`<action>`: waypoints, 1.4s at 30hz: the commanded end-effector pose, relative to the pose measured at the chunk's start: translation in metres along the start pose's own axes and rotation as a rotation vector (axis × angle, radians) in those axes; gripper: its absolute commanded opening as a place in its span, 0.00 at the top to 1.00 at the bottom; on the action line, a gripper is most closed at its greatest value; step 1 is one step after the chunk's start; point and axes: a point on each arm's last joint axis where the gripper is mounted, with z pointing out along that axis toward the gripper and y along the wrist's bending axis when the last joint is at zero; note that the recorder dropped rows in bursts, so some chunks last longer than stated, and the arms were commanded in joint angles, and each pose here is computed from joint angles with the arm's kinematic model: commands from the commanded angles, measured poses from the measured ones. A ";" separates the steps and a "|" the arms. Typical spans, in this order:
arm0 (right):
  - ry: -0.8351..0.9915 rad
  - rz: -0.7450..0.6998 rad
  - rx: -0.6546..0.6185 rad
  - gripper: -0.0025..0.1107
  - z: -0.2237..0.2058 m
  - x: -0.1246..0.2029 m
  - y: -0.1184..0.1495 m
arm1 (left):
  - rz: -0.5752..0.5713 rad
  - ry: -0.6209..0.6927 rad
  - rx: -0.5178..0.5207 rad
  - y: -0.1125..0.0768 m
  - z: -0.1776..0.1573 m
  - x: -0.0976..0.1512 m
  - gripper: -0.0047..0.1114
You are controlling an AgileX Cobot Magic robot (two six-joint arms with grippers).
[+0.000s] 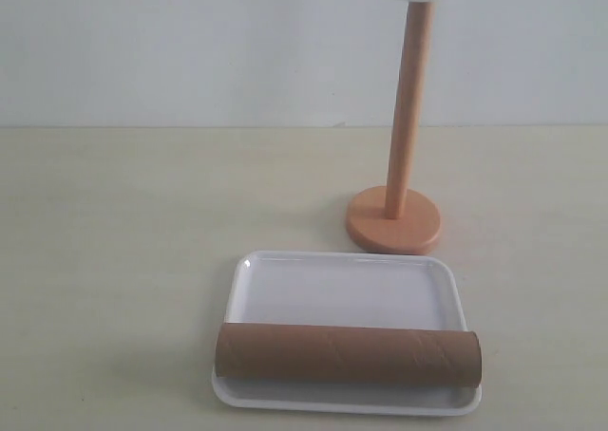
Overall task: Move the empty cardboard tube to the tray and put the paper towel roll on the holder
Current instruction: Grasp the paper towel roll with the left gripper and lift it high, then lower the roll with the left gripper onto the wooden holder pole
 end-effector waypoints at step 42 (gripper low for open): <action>-0.010 -0.005 -0.002 0.97 0.000 -0.001 0.000 | -0.211 0.092 0.009 -0.004 0.045 0.150 0.92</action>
